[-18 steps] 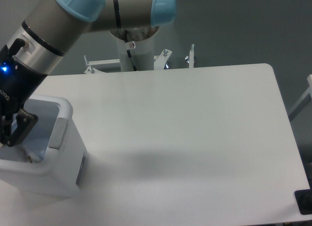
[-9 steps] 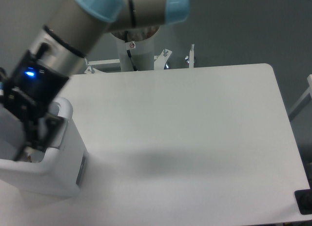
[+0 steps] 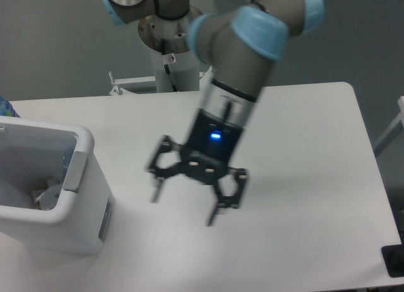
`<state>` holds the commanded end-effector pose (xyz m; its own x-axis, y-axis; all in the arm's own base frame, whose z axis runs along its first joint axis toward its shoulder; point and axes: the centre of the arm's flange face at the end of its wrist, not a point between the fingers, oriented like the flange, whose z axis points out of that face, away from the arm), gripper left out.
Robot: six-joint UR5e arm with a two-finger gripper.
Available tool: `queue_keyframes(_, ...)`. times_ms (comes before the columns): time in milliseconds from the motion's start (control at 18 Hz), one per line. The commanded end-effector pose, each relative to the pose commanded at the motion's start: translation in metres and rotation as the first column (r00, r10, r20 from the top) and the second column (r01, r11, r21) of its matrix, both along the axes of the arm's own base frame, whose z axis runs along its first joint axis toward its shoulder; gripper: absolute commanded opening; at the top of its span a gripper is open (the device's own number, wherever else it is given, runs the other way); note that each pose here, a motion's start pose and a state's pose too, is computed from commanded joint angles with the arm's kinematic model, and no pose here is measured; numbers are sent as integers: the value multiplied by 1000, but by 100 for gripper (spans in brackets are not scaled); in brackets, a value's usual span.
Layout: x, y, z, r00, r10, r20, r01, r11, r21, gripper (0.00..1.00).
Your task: Place the trash in the trash can
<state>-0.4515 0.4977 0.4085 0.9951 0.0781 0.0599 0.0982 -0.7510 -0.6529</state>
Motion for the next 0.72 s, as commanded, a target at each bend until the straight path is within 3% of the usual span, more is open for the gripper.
queue_keyframes(111, -12, -13, -33, 997, -24, -73, 15, 992, -124, 100)
queue_keyframes(278, -26, -31, -55, 986, -32, -162, -16, 958, -287, 100)
queue_keyframes(556, -30, -35, -68, 978, -56, -203, -28, 921, -389, 100)
queue_keyframes(722, -21, -30, -76, 959, -138, -248, -3, 868, -497, 100)
